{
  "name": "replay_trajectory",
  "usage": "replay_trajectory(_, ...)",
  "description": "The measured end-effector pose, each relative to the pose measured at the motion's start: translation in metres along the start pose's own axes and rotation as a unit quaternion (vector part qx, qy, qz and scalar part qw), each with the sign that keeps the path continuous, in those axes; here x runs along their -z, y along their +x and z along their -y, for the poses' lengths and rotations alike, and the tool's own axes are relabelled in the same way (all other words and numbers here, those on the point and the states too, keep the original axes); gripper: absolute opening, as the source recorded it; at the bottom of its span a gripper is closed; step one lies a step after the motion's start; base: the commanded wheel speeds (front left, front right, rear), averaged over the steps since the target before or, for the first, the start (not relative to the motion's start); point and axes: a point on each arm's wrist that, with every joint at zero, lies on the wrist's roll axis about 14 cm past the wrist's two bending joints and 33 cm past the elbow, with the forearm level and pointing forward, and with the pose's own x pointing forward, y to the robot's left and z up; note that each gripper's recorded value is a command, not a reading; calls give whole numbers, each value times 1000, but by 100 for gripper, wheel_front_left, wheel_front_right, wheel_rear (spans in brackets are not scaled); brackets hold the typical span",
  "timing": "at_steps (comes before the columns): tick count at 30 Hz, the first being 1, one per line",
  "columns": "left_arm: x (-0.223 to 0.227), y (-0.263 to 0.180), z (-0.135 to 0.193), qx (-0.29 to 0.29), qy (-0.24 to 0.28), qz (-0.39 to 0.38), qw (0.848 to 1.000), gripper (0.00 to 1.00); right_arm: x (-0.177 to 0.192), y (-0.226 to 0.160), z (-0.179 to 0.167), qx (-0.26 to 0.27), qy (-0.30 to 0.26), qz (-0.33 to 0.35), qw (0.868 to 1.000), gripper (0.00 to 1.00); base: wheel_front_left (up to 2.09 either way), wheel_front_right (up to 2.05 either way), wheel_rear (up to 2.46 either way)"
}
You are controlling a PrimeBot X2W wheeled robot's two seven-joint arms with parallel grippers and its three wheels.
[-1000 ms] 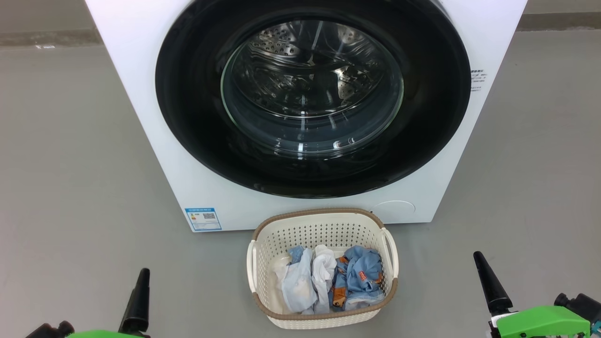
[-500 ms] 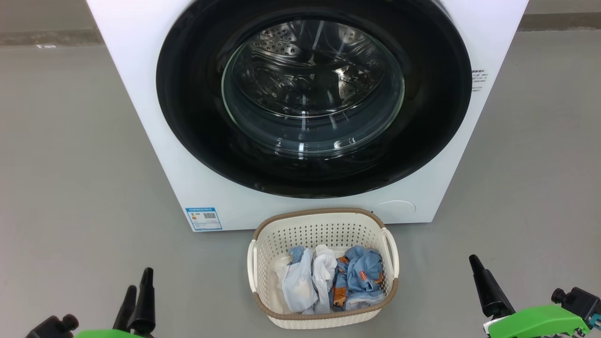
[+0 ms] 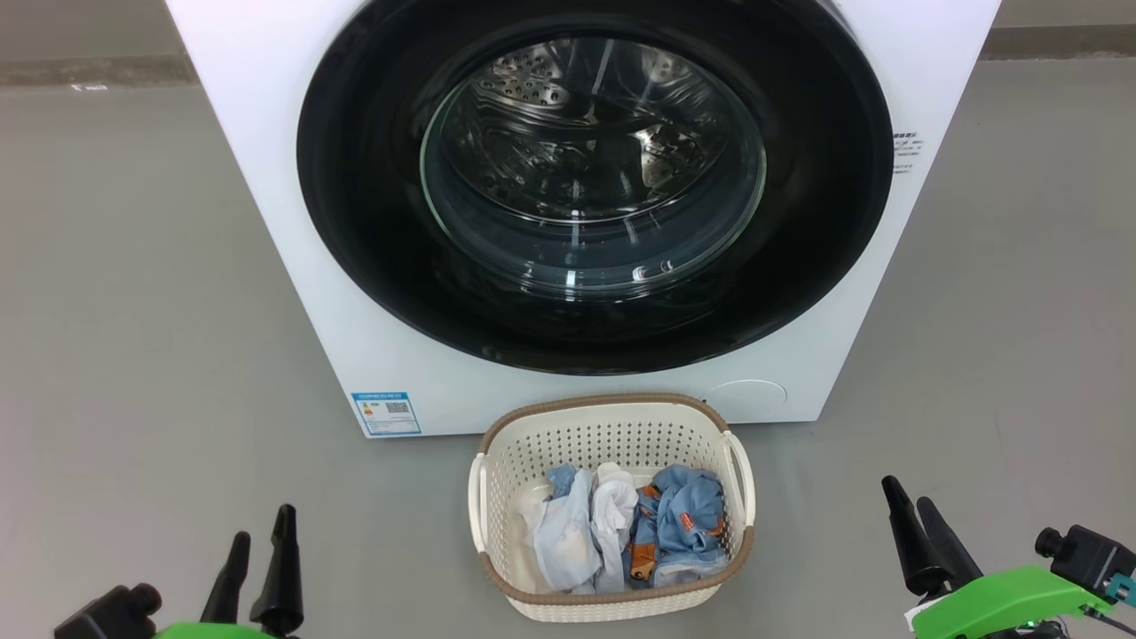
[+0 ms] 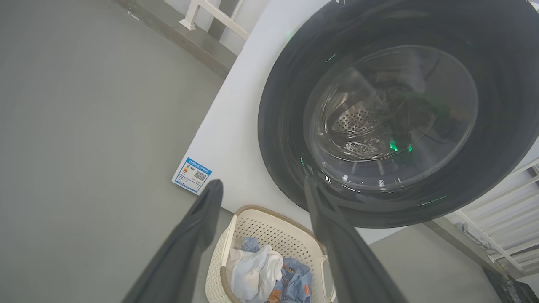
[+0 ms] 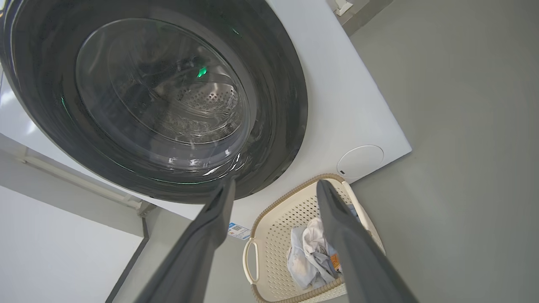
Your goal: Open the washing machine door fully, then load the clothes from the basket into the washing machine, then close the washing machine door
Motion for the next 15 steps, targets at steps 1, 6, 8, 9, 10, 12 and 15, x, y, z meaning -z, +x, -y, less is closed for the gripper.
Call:
replay_trajectory(1,0,0,1,1,7,0,1000,100,0,0,0,-1,-7,1,1000,100,0,0,0)
replay_trajectory(6,-1,0,4,10,45,4,999,100,-3,1,0,-5,-43,3,999,100,0,0,0)
replay_trajectory(8,-2,0,5,12,56,6,998,100,-3,1,-1,-6,-54,4,999,100,0,0,0)
replay_trajectory(9,-2,0,6,14,63,7,998,100,-3,1,-1,-7,-59,4,998,100,0,0,0)
replay_trajectory(10,-2,0,6,16,70,7,997,100,-4,1,-1,-8,-66,3,998,100,0,0,0)
replay_trajectory(12,-2,0,7,18,75,6,997,100,-4,1,-1,-9,-72,6,997,100,0,0,0)
replay_trajectory(15,-2,-1,9,23,98,10,995,100,-8,3,-3,-14,-96,11,995,100,0,0,0)
